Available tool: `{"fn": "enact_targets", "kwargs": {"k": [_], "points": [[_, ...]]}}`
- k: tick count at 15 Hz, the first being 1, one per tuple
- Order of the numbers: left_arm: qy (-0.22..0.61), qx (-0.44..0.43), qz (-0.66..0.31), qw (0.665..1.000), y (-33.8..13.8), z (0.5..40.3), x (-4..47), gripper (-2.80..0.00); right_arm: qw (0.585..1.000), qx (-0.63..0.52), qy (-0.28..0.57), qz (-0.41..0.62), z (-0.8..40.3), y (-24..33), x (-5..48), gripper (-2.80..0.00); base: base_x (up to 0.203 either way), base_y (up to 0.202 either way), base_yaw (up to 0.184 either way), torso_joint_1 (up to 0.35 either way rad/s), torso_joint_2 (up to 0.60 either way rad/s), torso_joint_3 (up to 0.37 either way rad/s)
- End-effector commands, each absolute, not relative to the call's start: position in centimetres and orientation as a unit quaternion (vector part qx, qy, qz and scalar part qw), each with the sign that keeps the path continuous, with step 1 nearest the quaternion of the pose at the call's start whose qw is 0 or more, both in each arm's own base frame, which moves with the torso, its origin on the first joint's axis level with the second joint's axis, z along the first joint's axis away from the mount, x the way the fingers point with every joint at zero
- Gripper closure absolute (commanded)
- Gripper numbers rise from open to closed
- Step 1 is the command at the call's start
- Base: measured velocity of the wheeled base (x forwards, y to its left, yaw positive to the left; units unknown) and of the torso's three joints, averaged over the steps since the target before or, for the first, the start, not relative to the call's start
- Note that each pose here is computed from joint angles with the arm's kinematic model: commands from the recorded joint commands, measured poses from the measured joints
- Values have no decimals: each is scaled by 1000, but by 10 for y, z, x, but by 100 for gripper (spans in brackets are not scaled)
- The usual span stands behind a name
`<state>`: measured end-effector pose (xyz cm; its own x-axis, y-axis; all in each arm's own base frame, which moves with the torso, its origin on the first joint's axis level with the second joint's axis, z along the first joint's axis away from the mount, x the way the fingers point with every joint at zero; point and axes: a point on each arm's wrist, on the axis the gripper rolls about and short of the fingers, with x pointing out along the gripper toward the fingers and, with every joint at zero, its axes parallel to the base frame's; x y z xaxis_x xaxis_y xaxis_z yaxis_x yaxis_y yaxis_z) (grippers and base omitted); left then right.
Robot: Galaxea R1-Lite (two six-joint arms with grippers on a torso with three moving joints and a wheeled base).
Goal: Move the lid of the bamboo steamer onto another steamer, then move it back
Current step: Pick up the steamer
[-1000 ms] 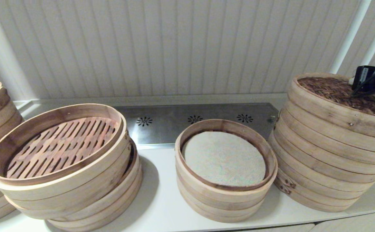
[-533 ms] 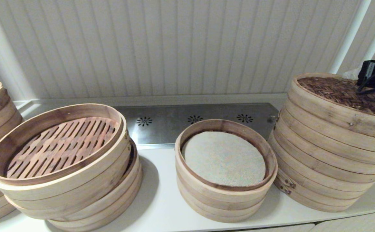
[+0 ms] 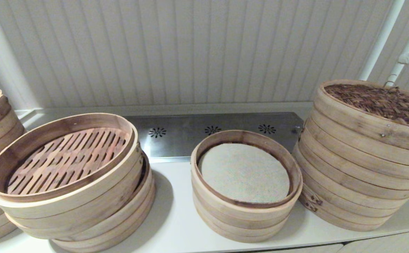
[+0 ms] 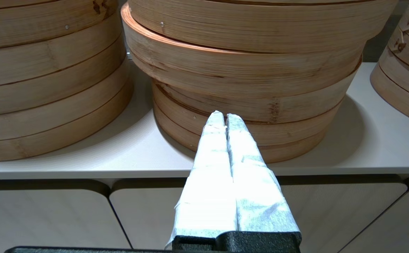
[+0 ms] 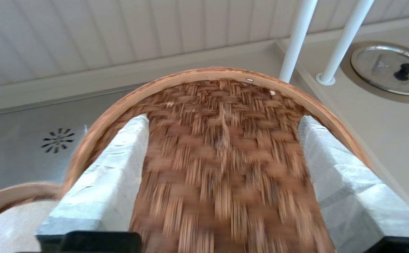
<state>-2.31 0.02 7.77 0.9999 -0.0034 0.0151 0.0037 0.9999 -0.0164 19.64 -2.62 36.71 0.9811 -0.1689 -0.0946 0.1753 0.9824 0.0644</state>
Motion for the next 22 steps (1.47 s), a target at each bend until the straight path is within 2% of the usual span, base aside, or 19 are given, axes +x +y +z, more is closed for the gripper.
{"fn": "enact_targets", "kwargs": {"k": [1, 4, 5, 14, 22], "points": [[-8, -8, -2, 1000, 0, 78, -23, 0, 997, 35, 8, -72, 381, -16, 148, -280, 0, 0, 0, 0, 0, 0], [-7, -8, -2, 1000, 0, 78, -23, 0, 997, 35, -3, -63, 376, -10, 103, -280, 0, 0, 0, 0, 0, 0], [-8, -8, -2, 1000, 0, 78, -23, 0, 997, 34, -4, -63, 370, -9, 91, 0, 0, 0, 0, 0, 0, 0], [-8, -8, -2, 1000, 0, 78, -23, 0, 997, 33, 25, -61, 298, -3, 32, 0, 0, 0, 0, 0, 0, 0], [-8, -8, -2, 1000, 0, 78, -23, 0, 992, 32, 103, -62, 170, 0, -6, 0, 0, 0, 0, 0, 0, 0]]}}
